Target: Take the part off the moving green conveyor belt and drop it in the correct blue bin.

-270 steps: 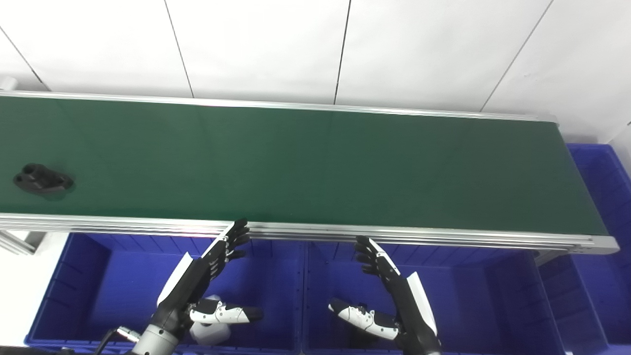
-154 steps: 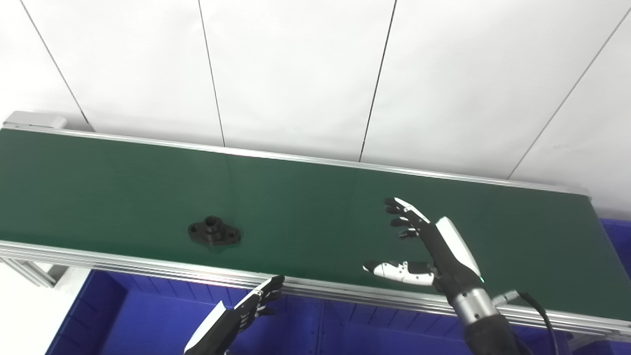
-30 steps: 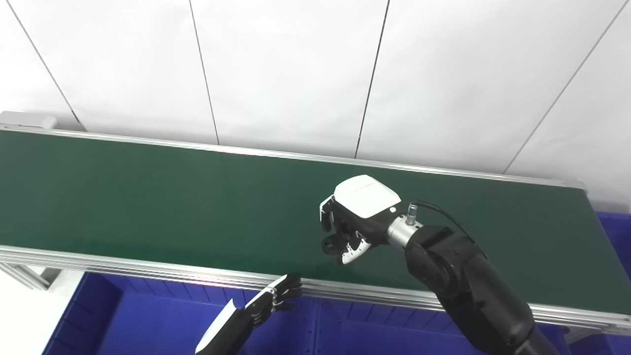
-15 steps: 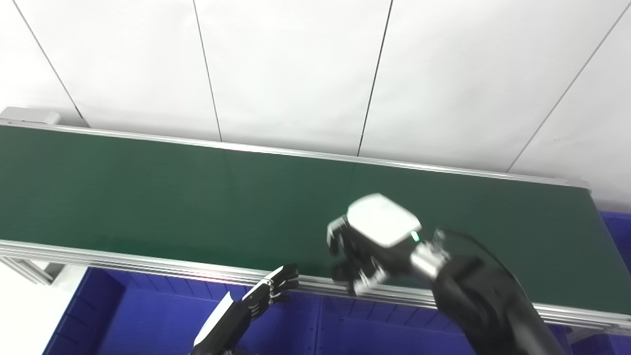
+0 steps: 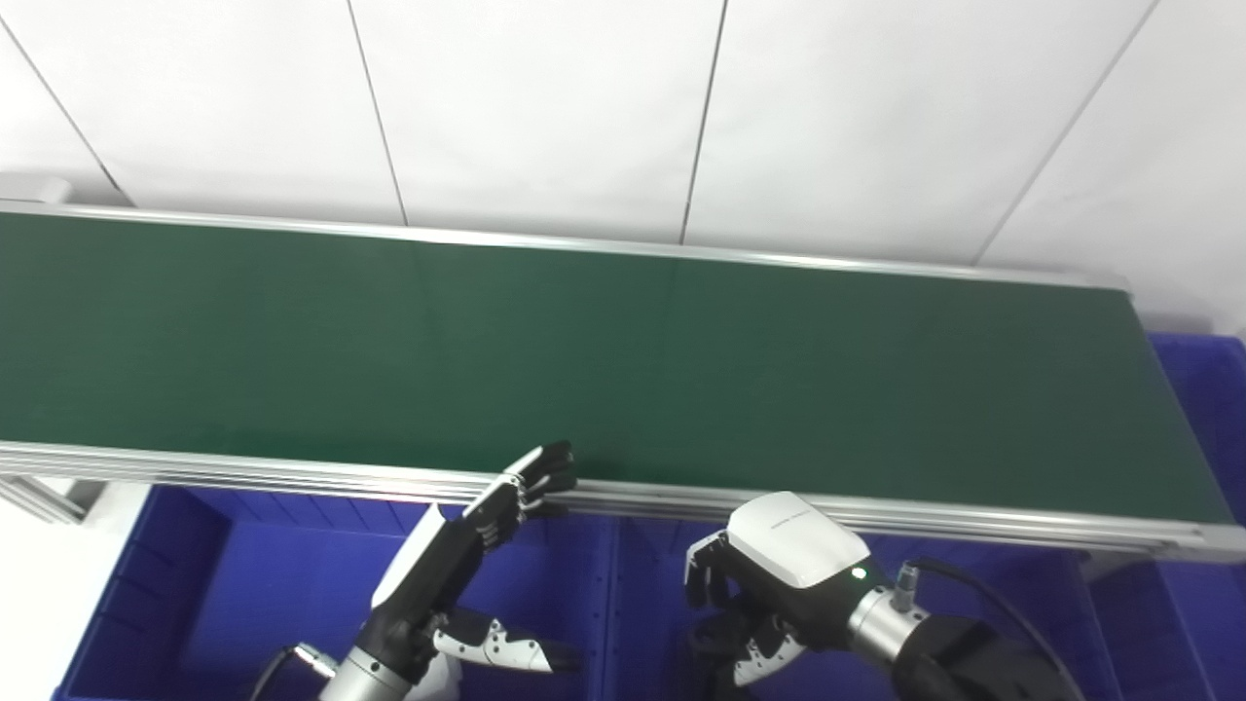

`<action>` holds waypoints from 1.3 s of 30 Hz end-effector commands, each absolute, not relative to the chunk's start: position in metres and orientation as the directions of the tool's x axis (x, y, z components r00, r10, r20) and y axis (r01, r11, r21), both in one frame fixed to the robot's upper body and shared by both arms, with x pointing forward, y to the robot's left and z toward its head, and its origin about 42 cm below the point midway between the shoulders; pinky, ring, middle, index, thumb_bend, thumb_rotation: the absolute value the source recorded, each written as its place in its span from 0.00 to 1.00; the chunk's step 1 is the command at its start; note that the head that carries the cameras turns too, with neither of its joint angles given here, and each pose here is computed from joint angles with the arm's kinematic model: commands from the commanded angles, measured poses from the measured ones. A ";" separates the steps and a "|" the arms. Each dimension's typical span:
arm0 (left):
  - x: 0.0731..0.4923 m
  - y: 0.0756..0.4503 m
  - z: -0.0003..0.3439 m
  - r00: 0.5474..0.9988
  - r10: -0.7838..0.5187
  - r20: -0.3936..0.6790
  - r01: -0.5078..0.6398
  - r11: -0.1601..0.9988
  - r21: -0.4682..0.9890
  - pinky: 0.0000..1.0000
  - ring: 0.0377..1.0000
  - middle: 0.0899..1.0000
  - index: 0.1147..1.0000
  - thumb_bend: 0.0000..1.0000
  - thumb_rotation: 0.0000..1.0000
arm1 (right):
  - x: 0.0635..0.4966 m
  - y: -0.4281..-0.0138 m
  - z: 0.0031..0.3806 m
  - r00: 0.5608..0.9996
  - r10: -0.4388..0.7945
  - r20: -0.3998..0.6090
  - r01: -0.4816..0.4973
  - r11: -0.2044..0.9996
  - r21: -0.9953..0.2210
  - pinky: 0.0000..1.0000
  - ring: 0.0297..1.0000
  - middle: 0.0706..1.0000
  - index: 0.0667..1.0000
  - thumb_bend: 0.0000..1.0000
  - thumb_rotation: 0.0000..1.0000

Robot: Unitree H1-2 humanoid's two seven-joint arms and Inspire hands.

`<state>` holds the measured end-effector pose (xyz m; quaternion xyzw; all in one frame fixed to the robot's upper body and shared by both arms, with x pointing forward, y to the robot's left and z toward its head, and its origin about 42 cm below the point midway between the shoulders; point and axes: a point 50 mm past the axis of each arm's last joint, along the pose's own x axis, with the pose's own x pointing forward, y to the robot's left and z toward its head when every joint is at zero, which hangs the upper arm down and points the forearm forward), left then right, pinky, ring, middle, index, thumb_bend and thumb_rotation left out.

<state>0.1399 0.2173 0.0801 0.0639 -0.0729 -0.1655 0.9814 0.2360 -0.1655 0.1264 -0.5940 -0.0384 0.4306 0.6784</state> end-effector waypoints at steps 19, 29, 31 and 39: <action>0.146 0.222 0.098 0.930 -0.333 0.158 0.307 0.937 0.167 0.80 0.88 0.91 0.91 0.70 0.26 | 0.230 -0.173 0.091 0.706 0.560 -0.434 -0.543 0.034 -0.839 0.90 0.96 0.94 0.90 0.62 0.36; 0.146 0.222 0.099 0.928 -0.339 0.154 0.315 0.935 0.161 0.80 0.88 0.92 0.91 0.70 0.24 | 0.208 -0.174 0.128 0.788 0.545 -0.287 -0.484 0.261 -0.835 0.90 0.94 0.92 0.89 0.64 0.33; 0.145 0.223 0.098 0.930 -0.336 0.151 0.312 0.936 0.161 0.80 0.87 0.92 0.91 0.70 0.24 | 0.203 -0.173 0.133 0.805 0.538 -0.251 -0.466 0.311 -0.828 0.87 0.91 0.90 0.88 0.64 0.34; 0.142 0.228 0.096 0.933 -0.338 0.126 0.315 0.934 0.170 0.80 0.87 0.92 0.92 0.71 0.27 | 0.174 -0.161 0.140 0.845 0.499 -0.191 -0.477 0.544 -0.690 0.79 0.85 0.86 0.87 0.61 0.32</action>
